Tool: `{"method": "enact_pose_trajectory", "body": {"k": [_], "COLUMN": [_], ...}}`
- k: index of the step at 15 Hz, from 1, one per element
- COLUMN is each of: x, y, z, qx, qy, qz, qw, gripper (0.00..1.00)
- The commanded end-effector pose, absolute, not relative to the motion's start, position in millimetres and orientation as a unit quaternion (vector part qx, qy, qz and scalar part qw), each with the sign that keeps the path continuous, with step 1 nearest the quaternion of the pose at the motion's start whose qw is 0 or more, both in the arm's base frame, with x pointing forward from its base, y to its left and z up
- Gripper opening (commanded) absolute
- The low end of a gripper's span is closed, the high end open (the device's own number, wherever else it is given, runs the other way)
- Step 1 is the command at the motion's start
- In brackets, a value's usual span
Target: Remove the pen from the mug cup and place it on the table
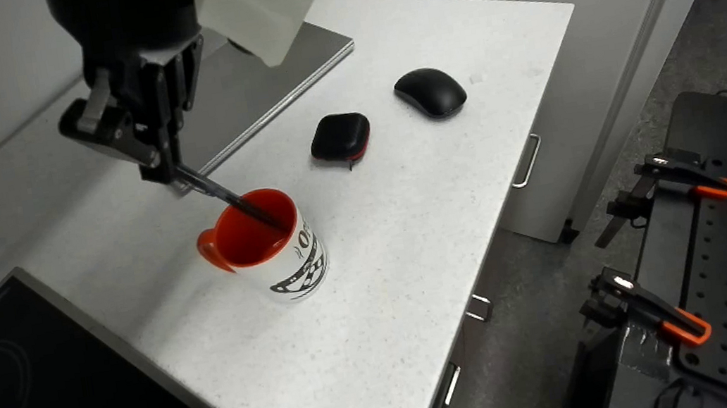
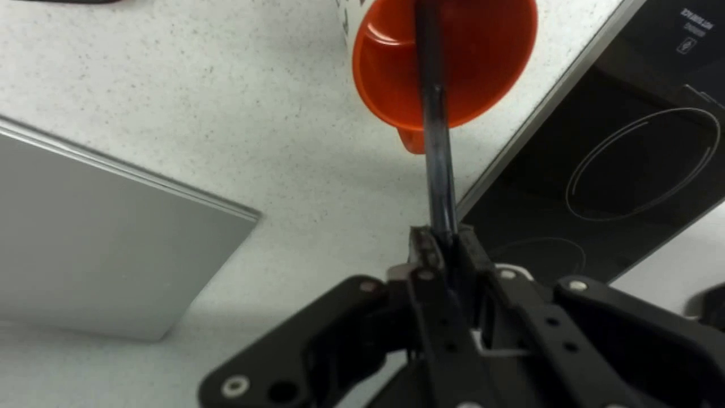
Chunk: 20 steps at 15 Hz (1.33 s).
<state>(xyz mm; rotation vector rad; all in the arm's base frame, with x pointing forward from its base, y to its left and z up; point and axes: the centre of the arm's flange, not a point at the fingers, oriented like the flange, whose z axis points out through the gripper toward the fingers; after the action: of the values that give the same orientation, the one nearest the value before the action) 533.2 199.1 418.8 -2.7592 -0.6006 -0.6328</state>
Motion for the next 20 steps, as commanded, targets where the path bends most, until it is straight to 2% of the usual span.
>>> {"method": "enact_pose_trajectory", "body": {"k": [1,4,9,14,20], "x": [513,516,539,558,567], "y": [193,181,130,88,60], "z": [466,477,426,356,302], "qx": [-0.950,-0.964,-0.987,-0.997,-0.998], "qy": [-0.203,-0.184,-0.122,-0.076,-0.036], "qz": [-0.215,-0.185,-0.097,-0.005,0.049], "qw": [0.104,0.043,-0.029,-0.021,-0.017], "gripper": [0.03,0.03,0.03,0.03,0.03]}}
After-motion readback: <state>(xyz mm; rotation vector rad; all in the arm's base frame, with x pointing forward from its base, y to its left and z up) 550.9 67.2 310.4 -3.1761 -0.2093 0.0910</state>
